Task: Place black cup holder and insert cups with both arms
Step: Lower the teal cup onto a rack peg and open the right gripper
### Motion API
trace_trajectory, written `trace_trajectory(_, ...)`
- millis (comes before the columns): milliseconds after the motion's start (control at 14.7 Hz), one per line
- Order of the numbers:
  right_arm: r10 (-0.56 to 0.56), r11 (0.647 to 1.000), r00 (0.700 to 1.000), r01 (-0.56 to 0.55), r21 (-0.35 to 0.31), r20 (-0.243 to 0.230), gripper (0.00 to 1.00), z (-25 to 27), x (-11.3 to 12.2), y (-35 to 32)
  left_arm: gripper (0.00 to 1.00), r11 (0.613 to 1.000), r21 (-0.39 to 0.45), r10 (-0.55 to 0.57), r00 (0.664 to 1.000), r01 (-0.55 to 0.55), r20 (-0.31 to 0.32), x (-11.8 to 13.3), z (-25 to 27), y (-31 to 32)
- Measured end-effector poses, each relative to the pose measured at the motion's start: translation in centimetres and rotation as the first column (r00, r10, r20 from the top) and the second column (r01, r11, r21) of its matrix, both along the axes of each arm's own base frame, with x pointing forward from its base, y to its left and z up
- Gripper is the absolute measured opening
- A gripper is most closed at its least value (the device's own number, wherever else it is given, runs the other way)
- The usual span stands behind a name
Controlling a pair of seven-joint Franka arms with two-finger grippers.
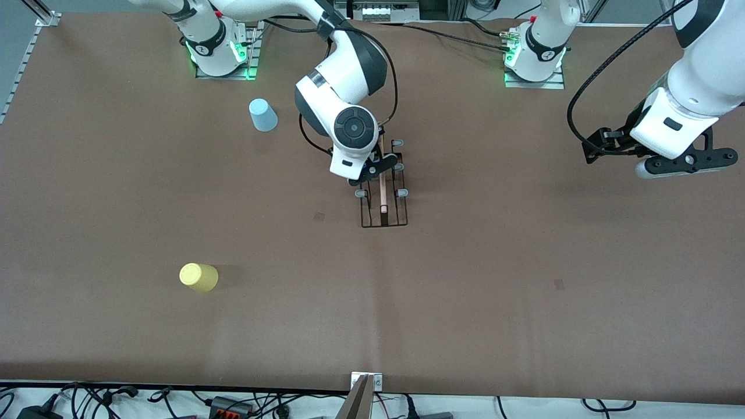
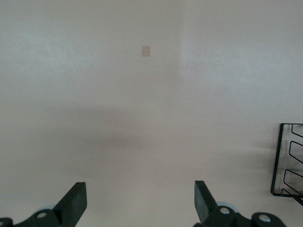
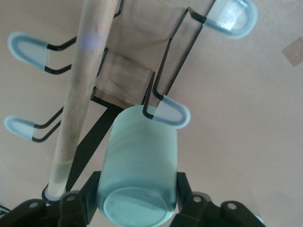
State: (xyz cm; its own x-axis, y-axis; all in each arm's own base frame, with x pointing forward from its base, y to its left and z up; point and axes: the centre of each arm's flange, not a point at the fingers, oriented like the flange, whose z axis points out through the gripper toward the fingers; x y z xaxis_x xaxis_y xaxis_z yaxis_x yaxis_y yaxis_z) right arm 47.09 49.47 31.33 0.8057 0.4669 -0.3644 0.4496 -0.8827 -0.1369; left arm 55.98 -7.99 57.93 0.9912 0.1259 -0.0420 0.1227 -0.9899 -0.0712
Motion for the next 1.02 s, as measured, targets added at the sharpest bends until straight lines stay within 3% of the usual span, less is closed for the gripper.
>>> trace_trajectory(204,-0.026,1.000,1.000,0.026,-0.012,0.002,0.70,-0.4,-0.3,0.4,1.00,1.000,0.000,0.000,1.000,0.000,-0.002,0.0,-0.1,0.0)
trace_trajectory(475,-0.079,0.996,0.997,0.079,-0.030,0.010,1.00,-0.1,-0.2,0.4,1.00,1.000,0.002,0.004,1.000,-0.004,-0.010,-0.1,-0.2,0.2)
trace_trajectory(1019,-0.115,0.993,0.992,0.115,0.004,0.055,1.00,5.5,1.3,-1.3,1.00,1.000,-0.016,0.016,1.000,-0.017,-0.019,-0.1,-0.2,0.6)
